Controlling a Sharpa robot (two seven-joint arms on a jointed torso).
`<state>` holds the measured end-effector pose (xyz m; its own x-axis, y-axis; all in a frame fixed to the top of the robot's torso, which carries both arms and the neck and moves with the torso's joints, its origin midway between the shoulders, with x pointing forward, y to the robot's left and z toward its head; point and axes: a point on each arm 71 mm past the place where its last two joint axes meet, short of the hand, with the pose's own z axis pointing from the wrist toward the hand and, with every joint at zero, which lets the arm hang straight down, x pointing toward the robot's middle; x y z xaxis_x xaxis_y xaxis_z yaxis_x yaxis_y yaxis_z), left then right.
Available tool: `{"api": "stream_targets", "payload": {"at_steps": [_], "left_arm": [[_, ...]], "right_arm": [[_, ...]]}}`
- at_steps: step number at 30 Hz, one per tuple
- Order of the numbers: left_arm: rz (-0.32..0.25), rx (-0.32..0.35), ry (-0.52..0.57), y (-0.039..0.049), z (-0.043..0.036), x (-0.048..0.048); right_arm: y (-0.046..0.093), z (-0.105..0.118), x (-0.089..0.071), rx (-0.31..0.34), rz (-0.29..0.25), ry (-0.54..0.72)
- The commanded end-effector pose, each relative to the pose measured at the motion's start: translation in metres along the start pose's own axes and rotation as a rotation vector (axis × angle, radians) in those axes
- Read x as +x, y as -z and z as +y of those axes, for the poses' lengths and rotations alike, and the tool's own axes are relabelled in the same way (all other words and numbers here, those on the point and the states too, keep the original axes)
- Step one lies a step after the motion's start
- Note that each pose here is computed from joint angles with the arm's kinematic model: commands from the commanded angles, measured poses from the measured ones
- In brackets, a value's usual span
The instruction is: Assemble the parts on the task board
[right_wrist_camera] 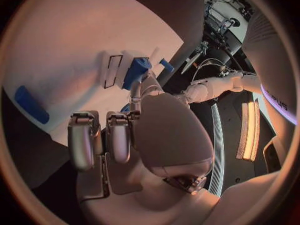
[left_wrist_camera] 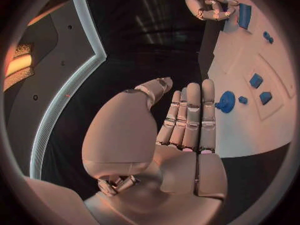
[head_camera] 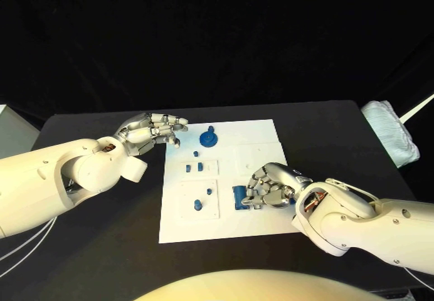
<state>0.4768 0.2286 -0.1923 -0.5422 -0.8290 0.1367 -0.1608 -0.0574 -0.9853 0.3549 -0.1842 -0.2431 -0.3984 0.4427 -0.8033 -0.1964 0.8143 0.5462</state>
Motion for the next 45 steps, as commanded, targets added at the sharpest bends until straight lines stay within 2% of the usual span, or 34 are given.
{"api": "stream_targets", "payload": {"at_steps": [1, 14, 24, 33, 39, 42, 45], "left_arm": [[0.020, 0.006, 0.004, -0.0002, -0.0004, 0.0022], [0.020, 0.003, 0.004, 0.0001, -0.0003, 0.0017], [0.020, 0.002, 0.004, 0.0003, -0.0002, 0.0015], [0.019, 0.002, 0.004, 0.0005, -0.0002, 0.0010], [0.016, 0.002, 0.003, 0.0006, -0.0002, 0.0004], [0.016, 0.004, 0.003, 0.0006, -0.0003, 0.0005], [0.015, 0.007, 0.003, 0.0007, -0.0006, 0.0007]], "right_arm": [[0.000, 0.002, 0.001, -0.009, -0.009, 0.016], [-0.002, 0.003, 0.005, -0.010, 0.029, 0.060], [-0.004, 0.003, 0.001, -0.005, -0.034, 0.120], [-0.002, 0.004, -0.001, -0.034, -0.056, 0.075], [0.008, -0.003, -0.013, -0.037, -0.093, -0.027], [0.014, -0.015, -0.027, 0.000, -0.116, -0.034], [0.019, -0.035, -0.043, 0.071, -0.124, 0.001]]}}
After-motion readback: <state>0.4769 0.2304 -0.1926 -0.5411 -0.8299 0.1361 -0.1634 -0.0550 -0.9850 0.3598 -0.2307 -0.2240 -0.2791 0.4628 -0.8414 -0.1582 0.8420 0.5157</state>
